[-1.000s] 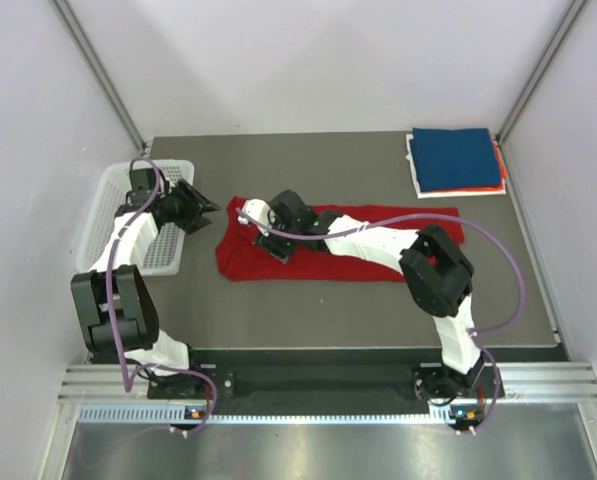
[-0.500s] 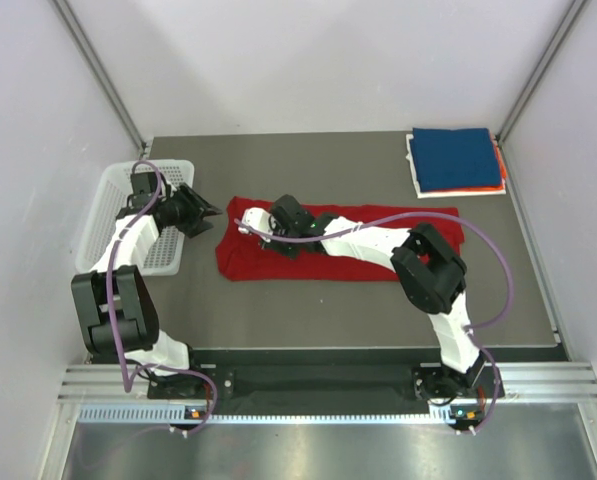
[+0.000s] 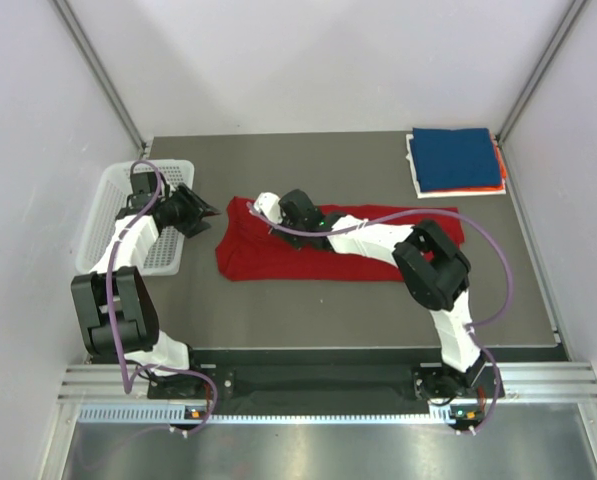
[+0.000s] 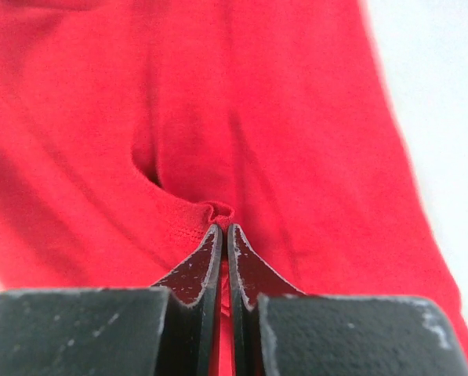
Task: Fold and stack the t-shirts
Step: Fold the tshirt
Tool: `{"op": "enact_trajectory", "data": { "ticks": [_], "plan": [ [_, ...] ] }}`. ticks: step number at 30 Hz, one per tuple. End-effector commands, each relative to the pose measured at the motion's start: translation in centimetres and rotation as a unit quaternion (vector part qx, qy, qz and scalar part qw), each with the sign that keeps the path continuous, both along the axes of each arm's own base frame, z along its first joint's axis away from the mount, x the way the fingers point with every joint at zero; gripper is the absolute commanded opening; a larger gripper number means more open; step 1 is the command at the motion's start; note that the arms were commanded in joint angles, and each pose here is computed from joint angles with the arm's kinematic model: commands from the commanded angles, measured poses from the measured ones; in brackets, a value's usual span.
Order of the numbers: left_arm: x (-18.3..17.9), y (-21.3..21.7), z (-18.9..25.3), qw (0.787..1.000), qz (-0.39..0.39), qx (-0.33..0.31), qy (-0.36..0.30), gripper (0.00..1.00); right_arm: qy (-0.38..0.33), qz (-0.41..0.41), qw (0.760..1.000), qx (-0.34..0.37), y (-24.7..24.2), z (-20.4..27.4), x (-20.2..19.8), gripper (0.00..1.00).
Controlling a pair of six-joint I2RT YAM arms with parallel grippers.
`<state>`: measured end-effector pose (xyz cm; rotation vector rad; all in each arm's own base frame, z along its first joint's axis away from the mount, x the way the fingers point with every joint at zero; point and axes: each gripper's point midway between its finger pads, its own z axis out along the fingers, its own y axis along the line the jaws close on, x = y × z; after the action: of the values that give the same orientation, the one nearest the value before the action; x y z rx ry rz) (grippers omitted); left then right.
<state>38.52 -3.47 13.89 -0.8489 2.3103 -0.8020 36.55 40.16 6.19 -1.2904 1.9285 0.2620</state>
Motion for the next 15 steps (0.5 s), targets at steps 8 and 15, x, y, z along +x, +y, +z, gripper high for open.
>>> {"op": "enact_trajectory", "data": {
  "ticks": [8, 15],
  "plan": [
    [0.7, 0.4, 2.2, 0.999, -0.007, 0.036, -0.04, 0.54, -0.026, -0.111, 0.989, 0.094, -2.6, 4.8, 4.8, 0.0],
    [1.8, -0.6, 2.1, 0.996, -0.044, 0.072, -0.04, 0.54, 0.003, -0.155, 0.983, 0.101, -3.6, 2.9, 5.8, 0.0]
  ]
}}
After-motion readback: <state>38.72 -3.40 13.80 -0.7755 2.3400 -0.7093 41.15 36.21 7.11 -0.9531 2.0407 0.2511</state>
